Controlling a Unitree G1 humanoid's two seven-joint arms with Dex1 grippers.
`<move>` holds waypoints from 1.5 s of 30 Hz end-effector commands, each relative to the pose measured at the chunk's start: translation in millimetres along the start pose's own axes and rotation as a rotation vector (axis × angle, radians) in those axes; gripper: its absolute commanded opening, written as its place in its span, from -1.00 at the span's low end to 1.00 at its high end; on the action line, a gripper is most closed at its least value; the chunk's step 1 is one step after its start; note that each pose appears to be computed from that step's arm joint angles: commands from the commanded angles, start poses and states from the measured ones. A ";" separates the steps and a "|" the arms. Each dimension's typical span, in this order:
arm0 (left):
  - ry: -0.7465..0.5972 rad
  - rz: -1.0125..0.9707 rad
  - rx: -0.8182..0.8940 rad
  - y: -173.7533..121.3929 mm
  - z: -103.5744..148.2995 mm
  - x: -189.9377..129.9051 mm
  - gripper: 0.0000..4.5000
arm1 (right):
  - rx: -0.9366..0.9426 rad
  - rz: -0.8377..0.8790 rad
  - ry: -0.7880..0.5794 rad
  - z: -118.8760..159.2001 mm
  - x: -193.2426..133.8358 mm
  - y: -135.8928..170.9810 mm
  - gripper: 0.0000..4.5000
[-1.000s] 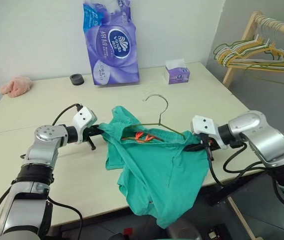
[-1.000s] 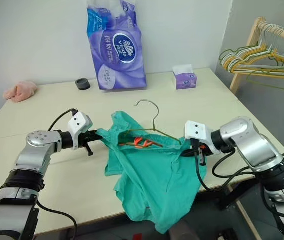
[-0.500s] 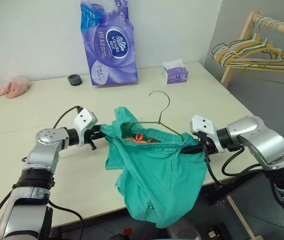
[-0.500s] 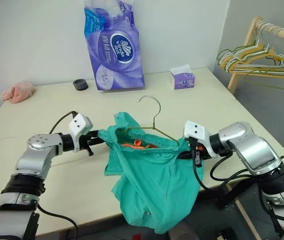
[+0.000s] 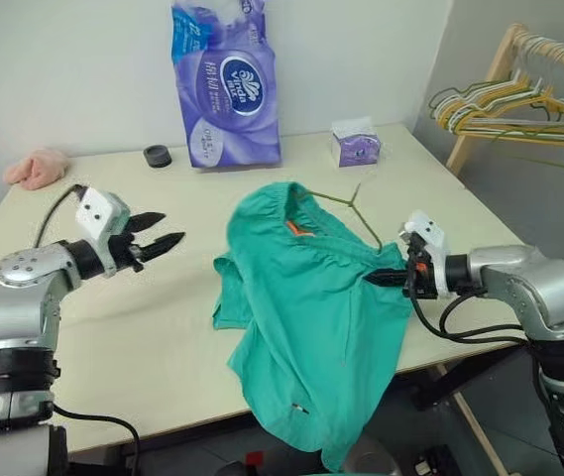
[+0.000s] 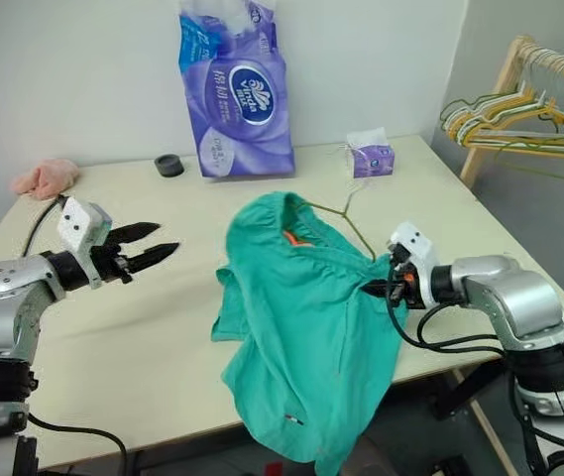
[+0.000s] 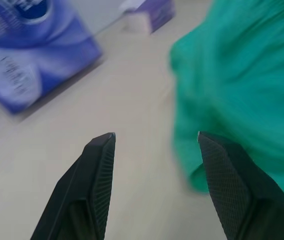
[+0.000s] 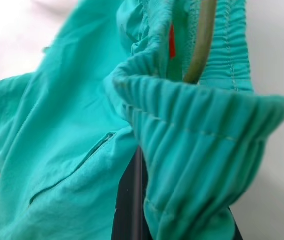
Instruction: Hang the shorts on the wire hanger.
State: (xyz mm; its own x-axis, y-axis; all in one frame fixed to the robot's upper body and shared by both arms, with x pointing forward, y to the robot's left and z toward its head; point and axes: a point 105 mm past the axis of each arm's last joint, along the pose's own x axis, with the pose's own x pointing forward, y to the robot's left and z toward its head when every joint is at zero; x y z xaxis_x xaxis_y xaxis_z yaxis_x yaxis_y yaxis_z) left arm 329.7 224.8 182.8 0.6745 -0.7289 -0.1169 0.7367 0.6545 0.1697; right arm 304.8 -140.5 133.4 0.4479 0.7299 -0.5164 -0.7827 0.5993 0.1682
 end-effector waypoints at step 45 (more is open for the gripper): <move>-0.415 -0.523 0.363 -154.9 141.1 173.7 0.99 | 0.407 -1.173 -0.275 33.6 -247.2 -142.6 -1.00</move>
State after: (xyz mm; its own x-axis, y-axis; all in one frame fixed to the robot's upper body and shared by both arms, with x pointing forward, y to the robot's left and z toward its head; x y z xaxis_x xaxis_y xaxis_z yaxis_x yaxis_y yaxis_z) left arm 330.4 -31.0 254.3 0.1327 -0.9902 0.0441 0.8773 0.1381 0.4596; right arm 321.4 -384.9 241.8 0.8775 -0.2411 -0.4146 0.2782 0.9600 0.0306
